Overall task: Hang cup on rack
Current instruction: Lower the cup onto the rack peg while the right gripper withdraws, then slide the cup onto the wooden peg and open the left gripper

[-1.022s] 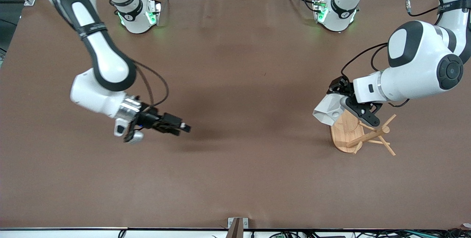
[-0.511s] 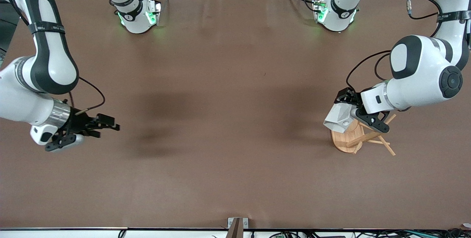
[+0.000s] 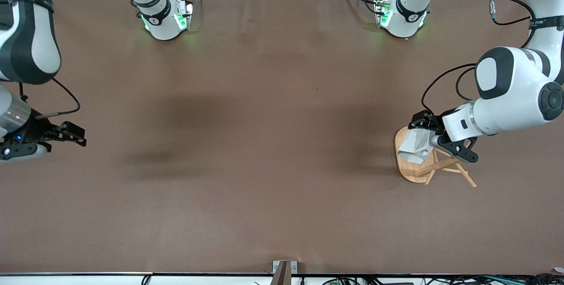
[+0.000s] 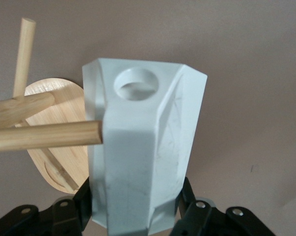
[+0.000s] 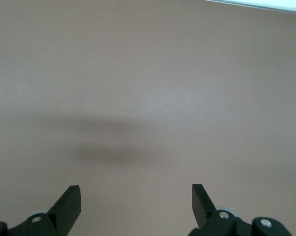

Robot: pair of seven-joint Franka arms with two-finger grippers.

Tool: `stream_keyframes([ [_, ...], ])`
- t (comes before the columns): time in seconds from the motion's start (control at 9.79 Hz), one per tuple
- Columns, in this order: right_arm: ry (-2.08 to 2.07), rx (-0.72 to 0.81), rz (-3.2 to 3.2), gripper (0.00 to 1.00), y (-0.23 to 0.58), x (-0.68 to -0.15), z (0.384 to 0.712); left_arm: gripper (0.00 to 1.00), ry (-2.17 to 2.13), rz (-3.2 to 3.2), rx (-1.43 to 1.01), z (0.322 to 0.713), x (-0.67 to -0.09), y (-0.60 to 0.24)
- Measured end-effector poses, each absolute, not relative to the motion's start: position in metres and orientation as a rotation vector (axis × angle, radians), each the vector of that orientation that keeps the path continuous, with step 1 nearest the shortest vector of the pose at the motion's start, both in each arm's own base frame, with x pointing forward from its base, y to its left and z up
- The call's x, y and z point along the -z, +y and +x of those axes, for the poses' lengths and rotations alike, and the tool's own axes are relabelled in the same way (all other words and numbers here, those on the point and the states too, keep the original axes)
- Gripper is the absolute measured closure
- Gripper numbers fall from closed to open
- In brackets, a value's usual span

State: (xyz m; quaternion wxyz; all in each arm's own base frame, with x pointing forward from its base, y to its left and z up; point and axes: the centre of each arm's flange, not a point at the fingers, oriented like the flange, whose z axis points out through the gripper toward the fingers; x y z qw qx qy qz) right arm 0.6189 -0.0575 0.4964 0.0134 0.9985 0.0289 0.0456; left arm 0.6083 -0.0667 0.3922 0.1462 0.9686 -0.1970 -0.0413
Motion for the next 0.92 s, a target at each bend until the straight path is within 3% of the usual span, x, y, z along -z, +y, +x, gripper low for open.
stream_keyframes([
  [0.2,-0.204,-0.082,3.112,0.00,-0.053,-0.534,0.597,0.30,-0.556,2.797,0.089,0.608,-0.405,-0.063],
  [0.61,-0.336,-0.050,3.103,0.00,-0.084,-0.643,0.557,0.30,-0.498,2.789,0.073,0.608,-0.410,-0.057],
  [0.92,-0.235,-0.034,3.112,0.00,-0.083,-0.655,0.553,0.30,-0.406,2.767,0.098,0.611,-0.394,-0.034],
])
